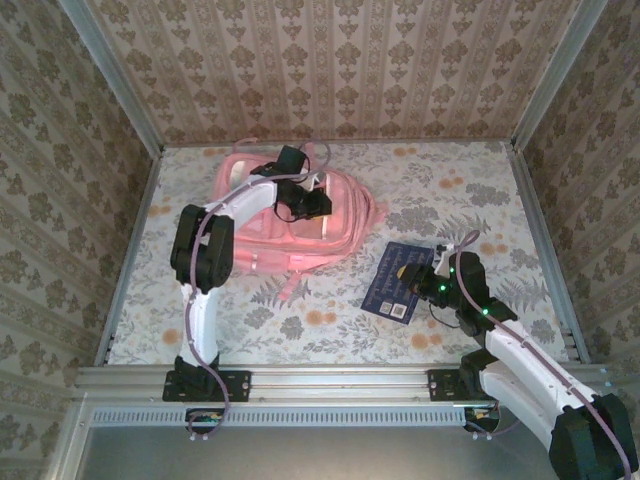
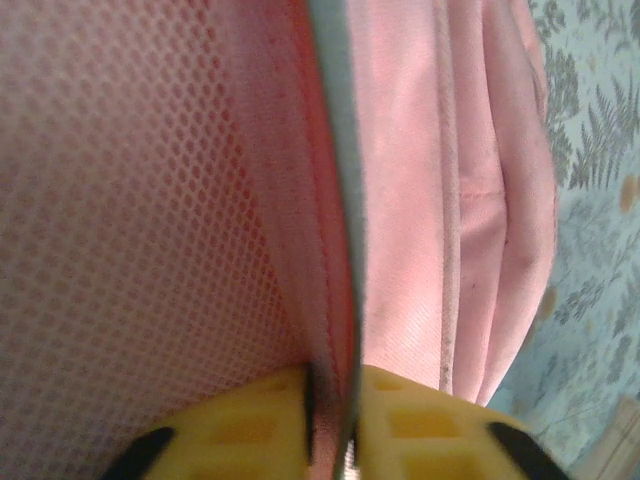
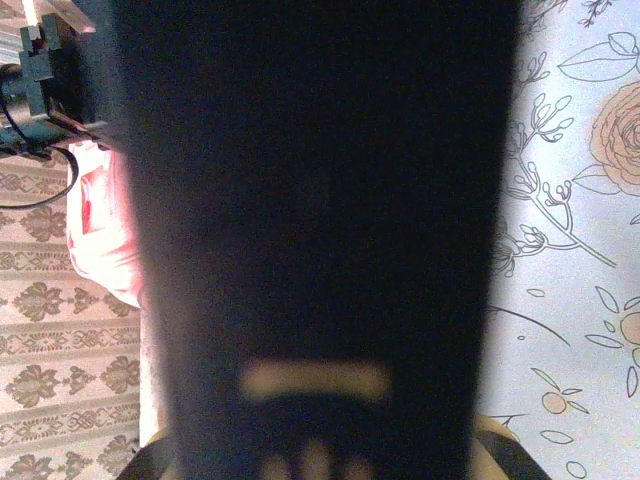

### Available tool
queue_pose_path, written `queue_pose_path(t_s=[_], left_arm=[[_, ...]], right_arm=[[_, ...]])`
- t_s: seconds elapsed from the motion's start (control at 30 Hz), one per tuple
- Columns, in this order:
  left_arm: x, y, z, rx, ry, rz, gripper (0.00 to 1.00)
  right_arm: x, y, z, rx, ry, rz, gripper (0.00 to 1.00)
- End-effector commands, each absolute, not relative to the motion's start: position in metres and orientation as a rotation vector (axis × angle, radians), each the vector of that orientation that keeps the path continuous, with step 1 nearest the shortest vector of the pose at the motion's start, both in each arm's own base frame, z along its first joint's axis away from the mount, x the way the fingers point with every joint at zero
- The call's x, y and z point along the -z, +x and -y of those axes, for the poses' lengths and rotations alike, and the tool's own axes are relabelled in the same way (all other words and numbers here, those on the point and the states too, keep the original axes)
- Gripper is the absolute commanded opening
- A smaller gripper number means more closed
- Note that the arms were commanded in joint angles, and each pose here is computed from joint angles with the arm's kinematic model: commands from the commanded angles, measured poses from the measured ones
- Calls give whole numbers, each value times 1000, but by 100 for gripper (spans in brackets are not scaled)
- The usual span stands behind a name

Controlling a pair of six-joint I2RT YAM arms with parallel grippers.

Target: Pack the student bag

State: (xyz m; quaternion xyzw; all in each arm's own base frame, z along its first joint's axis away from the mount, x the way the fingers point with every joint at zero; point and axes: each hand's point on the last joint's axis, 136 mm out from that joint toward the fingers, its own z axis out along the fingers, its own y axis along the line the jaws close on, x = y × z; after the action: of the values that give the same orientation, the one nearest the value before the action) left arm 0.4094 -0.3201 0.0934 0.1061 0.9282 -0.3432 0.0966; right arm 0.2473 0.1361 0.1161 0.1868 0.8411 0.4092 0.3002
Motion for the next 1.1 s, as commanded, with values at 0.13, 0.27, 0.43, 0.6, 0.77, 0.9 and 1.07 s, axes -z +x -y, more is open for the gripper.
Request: queue_pose_path(t_s=[0.13, 0.27, 0.43, 0.6, 0.77, 0.9, 1.07], left_arm=[[-109, 399, 336, 1086, 420, -2721, 0], [-145, 392, 332, 1118, 457, -2655, 0], [-198, 365, 322, 1201, 521, -2585, 0], [-248, 334, 304, 1258, 556, -2506, 0], [-291, 312, 279, 1360, 511, -2403, 0], [-319, 297, 262, 1500, 466, -2303, 0], [-337, 290, 250, 1598, 438, -2233, 0]], right_arm=[[-130, 253, -128, -1069, 487, -2179, 0], [-141, 254, -111, -931, 487, -2179, 0], [-165, 261, -99, -811, 452, -2161, 0], [-190, 275, -102, -812, 405, -2140, 0], [-207, 295, -110, -929, 425, -2087, 0], [-226, 313, -140, -1221, 414, -1999, 0], [-250, 333, -178, -1492, 383, -1890, 0]])
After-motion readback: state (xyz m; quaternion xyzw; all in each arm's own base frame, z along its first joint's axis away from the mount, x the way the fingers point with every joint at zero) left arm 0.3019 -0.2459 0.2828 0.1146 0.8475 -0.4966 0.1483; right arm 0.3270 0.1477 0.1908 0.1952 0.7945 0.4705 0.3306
